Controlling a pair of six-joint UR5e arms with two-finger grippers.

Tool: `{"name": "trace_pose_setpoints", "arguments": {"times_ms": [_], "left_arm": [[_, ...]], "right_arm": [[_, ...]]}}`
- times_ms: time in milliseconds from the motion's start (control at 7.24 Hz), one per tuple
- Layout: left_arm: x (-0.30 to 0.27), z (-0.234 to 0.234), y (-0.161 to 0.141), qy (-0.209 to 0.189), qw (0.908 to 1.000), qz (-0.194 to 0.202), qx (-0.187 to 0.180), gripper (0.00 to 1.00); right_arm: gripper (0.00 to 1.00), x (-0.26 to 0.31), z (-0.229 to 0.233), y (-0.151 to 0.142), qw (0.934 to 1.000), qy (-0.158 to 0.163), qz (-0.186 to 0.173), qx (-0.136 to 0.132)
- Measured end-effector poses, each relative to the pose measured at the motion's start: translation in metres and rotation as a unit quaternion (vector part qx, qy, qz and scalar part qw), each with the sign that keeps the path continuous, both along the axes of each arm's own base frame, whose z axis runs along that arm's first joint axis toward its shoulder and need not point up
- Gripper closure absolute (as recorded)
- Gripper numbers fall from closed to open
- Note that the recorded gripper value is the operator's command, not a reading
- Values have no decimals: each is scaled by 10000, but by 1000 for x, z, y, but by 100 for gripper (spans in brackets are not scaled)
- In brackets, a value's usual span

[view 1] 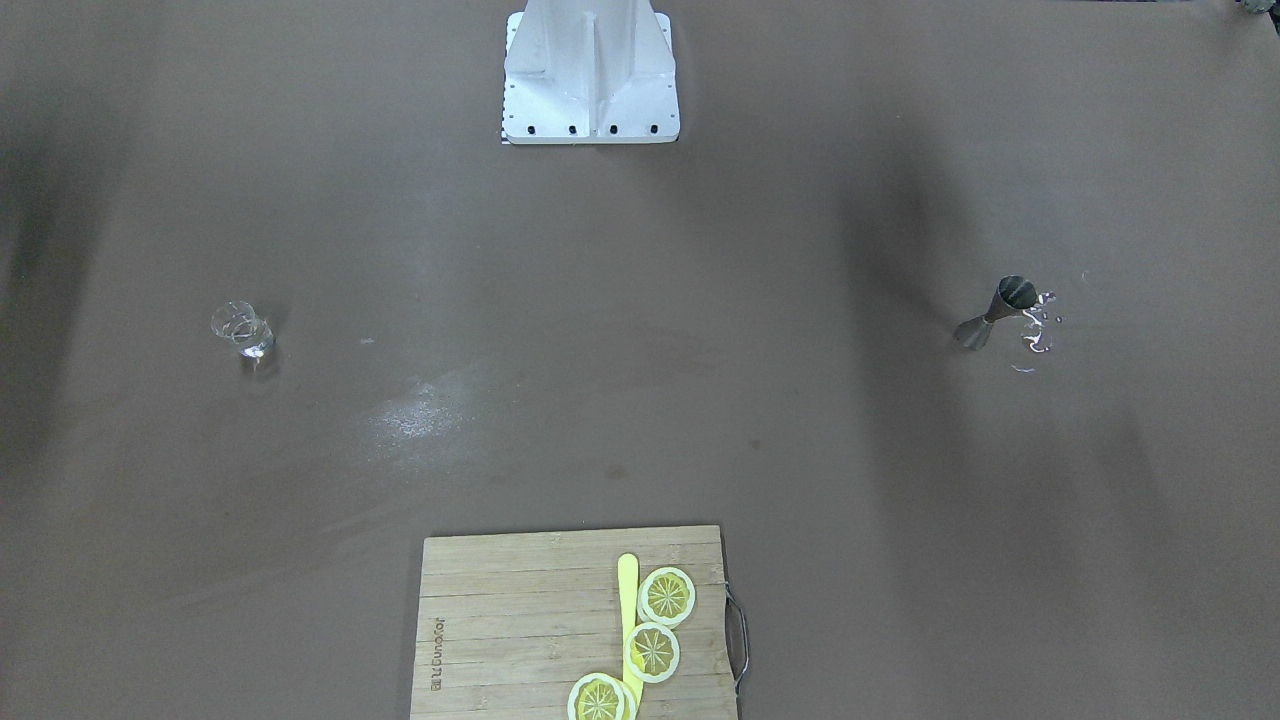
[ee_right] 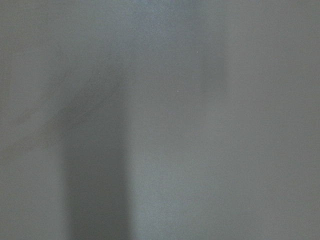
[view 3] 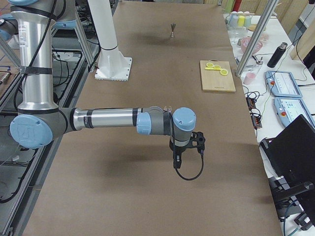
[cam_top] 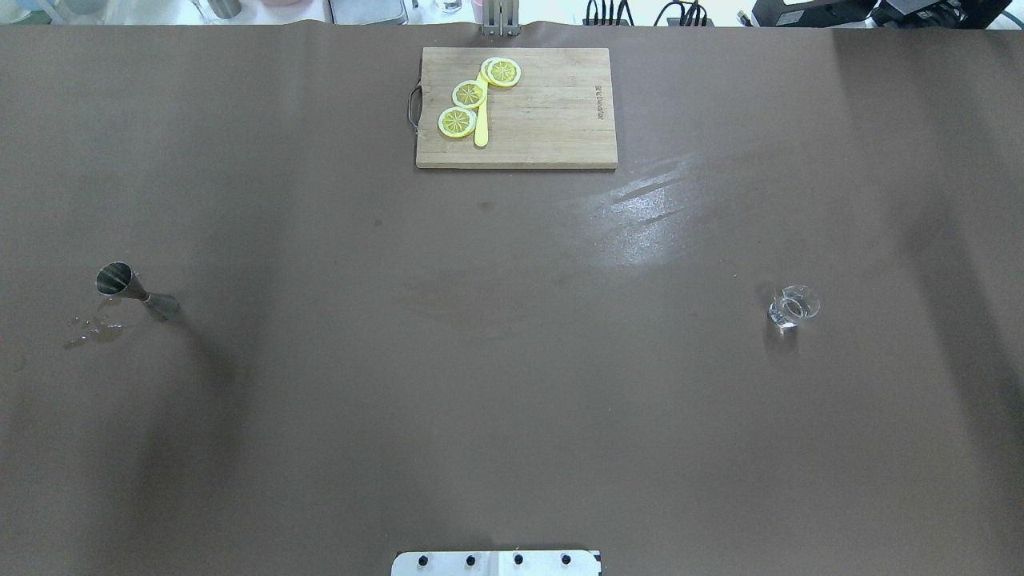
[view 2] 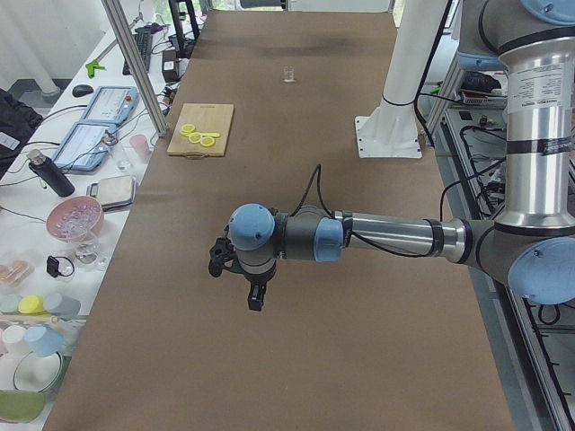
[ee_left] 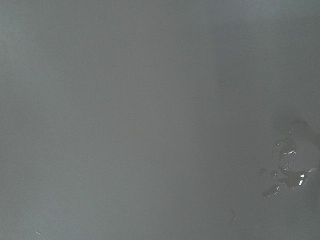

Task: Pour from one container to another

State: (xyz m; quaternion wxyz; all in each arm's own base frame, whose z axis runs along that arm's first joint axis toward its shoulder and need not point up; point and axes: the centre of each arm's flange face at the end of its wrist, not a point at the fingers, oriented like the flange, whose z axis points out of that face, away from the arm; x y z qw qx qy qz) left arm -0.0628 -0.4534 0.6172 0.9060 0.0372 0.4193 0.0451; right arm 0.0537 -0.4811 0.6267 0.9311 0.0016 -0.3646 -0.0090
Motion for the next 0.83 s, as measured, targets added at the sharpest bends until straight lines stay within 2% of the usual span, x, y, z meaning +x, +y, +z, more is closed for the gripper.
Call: {"name": "trace_pose_setpoints", "arguments": {"times_ms": [829], "left_arm": [[1, -4, 7, 59, 10000, -6, 12, 2]], "right_arm": [[0, 0, -3, -1, 10000, -13, -2, 34]]}}
